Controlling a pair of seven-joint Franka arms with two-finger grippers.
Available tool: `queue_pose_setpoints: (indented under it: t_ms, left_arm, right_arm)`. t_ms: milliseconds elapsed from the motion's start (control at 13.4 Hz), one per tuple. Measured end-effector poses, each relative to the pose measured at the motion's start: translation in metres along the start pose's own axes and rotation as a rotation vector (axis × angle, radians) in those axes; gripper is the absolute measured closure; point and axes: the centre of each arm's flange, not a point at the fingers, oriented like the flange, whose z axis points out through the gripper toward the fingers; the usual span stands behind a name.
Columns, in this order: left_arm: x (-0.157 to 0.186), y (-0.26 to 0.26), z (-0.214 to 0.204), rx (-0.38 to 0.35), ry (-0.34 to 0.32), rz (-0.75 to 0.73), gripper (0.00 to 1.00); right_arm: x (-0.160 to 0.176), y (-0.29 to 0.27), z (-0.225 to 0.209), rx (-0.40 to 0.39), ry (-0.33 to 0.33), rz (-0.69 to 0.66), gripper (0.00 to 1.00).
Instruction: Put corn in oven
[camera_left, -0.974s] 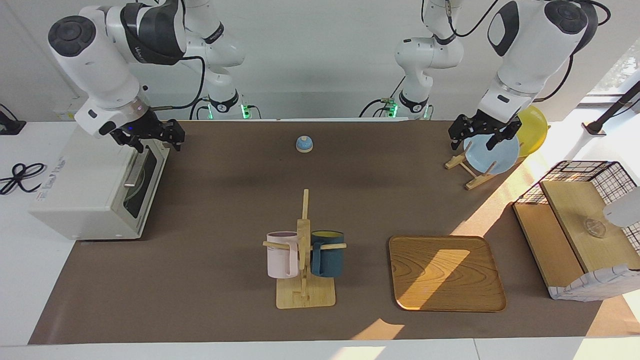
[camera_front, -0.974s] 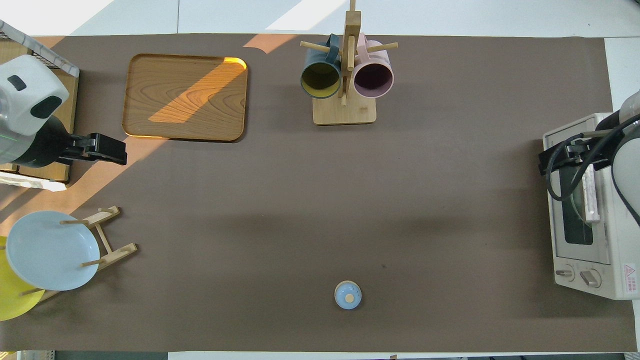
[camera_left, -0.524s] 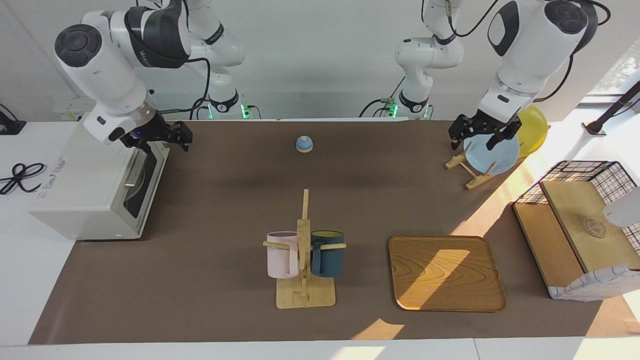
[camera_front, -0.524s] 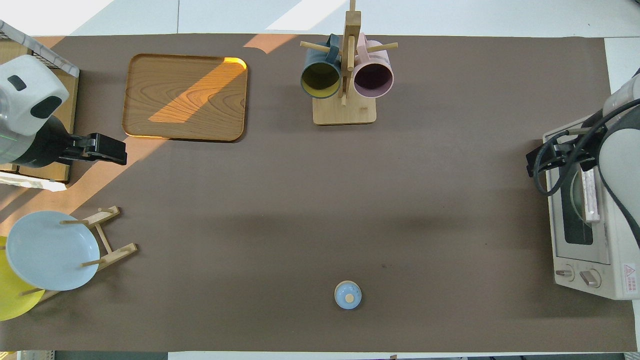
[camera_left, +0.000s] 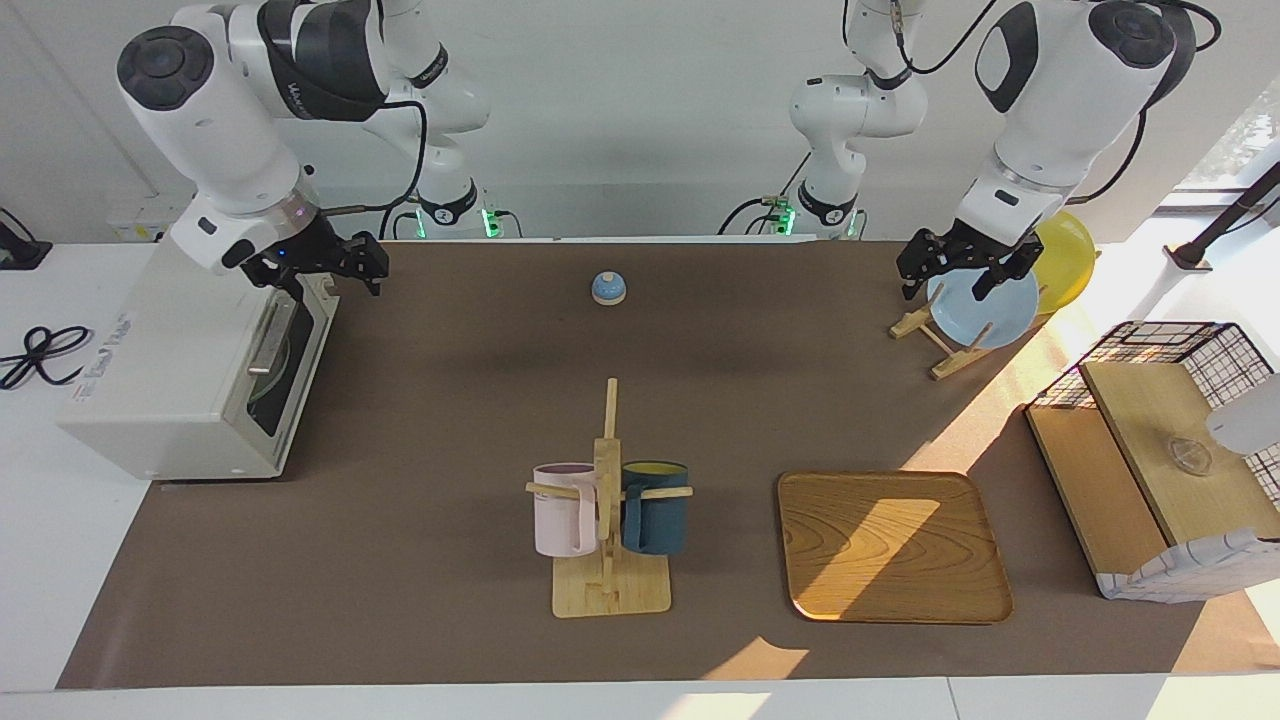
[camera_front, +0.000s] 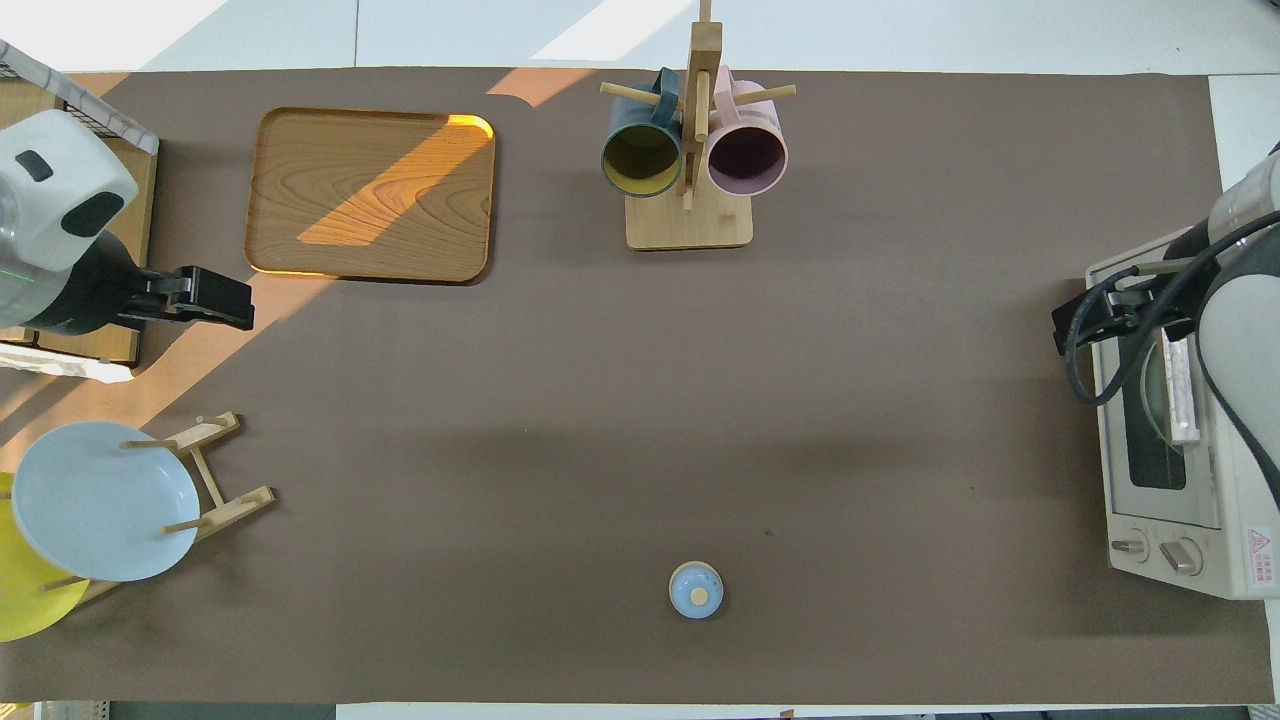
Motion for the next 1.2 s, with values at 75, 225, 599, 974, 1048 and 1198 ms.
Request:
queue_pose_setpoints:
  t_ms: [75, 225, 599, 974, 1048, 1198]
  left_arm:
    - [0.0, 0.0, 0.0, 0.0, 0.0, 0.0, 0.0]
    - [0.0, 0.0, 0.0, 0.0, 0.0, 0.0, 0.0]
    - [0.0, 0.0, 0.0, 0.0, 0.0, 0.0, 0.0]
    - [0.0, 0.0, 0.0, 0.0, 0.0, 0.0, 0.0]
    - [0.0, 0.0, 0.0, 0.0, 0.0, 0.0, 0.0]
    - [0.0, 0.0, 0.0, 0.0, 0.0, 0.0, 0.0]
  right_arm:
    - [0.0, 0.005, 0.0, 0.0, 0.0, 0.009, 0.0]
    - [-0.001, 0.015, 0.0, 0.002, -0.001, 0.028, 0.0]
    - [-0.002, 0.018, -0.001, 0.004, 0.003, 0.034, 0.0]
    - [-0.001, 0.019, -0.017, 0.005, 0.068, 0.036, 0.0]
    - [-0.001, 0.019, -0.019, 0.013, 0.079, 0.038, 0.0]
    - [0.0, 0.019, -0.022, 0.021, 0.1, 0.038, 0.0]
